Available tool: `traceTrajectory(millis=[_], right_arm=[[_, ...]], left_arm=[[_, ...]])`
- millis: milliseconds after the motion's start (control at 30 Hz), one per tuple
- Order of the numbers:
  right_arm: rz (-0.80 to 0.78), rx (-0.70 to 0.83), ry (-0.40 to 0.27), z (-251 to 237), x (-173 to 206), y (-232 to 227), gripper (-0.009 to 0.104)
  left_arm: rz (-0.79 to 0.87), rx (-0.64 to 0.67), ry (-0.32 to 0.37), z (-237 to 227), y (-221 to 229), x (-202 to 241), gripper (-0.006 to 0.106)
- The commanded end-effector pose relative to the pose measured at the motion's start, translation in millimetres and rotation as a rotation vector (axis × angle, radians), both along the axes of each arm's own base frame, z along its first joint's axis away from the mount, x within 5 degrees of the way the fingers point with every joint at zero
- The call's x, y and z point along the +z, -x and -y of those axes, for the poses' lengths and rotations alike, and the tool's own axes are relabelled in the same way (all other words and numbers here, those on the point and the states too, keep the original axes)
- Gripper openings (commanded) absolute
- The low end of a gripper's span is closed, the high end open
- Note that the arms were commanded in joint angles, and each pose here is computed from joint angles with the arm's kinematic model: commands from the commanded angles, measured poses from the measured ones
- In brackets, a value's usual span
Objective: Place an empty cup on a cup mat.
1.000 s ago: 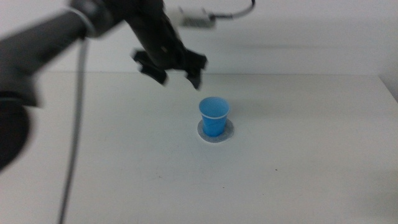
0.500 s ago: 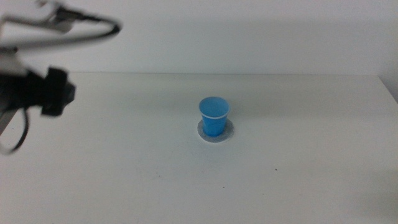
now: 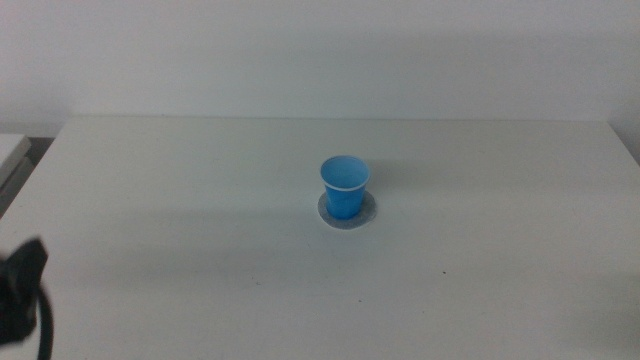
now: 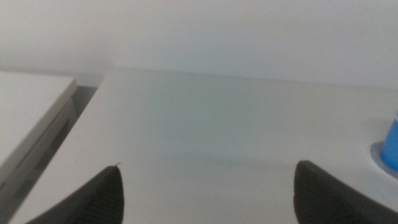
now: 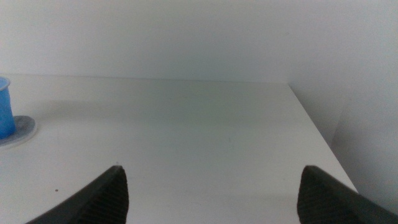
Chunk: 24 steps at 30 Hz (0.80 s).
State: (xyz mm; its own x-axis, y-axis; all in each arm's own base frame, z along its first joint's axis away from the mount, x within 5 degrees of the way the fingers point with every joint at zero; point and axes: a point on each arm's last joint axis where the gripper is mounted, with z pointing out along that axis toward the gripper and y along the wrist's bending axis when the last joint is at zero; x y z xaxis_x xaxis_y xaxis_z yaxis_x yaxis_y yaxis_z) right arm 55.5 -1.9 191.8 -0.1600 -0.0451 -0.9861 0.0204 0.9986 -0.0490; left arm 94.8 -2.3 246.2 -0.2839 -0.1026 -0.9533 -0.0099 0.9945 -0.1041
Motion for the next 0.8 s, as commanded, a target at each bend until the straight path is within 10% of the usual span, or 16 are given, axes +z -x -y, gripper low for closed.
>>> traceTrajectory(millis=[0,767], right_arm=[[0.008,0.002,0.010,0,0,0,0.093],[0.008,0.002,0.010,0,0,0,0.093]], left_arm=[[0.080,0.034,0.072,-2,11,-20,0.094],[0.206,-0.016,-0.035,0,39,-48,0.094]])
